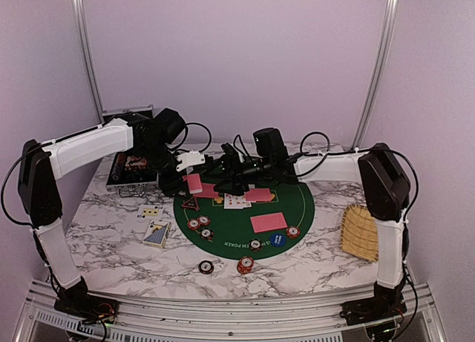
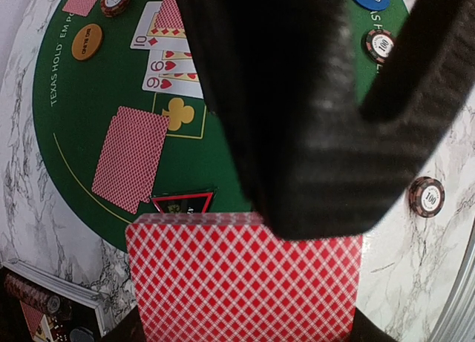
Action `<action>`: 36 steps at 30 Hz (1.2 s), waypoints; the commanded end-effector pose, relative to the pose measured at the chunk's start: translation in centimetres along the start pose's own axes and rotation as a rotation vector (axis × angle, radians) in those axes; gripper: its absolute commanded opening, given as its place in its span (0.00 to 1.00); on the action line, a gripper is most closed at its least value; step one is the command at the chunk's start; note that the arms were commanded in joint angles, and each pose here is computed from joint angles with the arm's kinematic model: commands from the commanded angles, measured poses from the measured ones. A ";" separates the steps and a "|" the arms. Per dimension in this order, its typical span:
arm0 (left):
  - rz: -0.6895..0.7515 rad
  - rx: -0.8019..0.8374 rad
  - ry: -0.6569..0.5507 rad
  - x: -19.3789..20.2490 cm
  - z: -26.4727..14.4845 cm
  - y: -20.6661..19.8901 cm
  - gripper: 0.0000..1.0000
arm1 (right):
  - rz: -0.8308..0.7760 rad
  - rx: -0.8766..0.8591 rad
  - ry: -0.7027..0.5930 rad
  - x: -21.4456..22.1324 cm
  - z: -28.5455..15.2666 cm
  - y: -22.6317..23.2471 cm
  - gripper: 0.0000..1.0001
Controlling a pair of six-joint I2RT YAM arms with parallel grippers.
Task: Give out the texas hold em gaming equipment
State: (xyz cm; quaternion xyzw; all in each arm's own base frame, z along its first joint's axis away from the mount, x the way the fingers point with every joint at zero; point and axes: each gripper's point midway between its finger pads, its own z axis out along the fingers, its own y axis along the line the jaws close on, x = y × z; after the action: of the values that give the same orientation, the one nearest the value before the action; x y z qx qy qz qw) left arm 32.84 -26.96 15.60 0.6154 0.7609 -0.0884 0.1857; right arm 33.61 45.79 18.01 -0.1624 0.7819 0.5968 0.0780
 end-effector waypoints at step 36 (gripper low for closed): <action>0.020 0.003 -0.043 -1.3 -1.0 -0.4 0.00 | 0.103 -0.117 0.036 -0.6 4.7 -1.6 0.72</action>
State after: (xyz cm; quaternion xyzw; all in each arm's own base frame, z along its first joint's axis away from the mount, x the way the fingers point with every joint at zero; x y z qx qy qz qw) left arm 32.88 -27.66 16.44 0.6186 0.7549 -0.0937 0.1966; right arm 33.78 50.87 16.21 -0.1375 0.7415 0.6565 0.0167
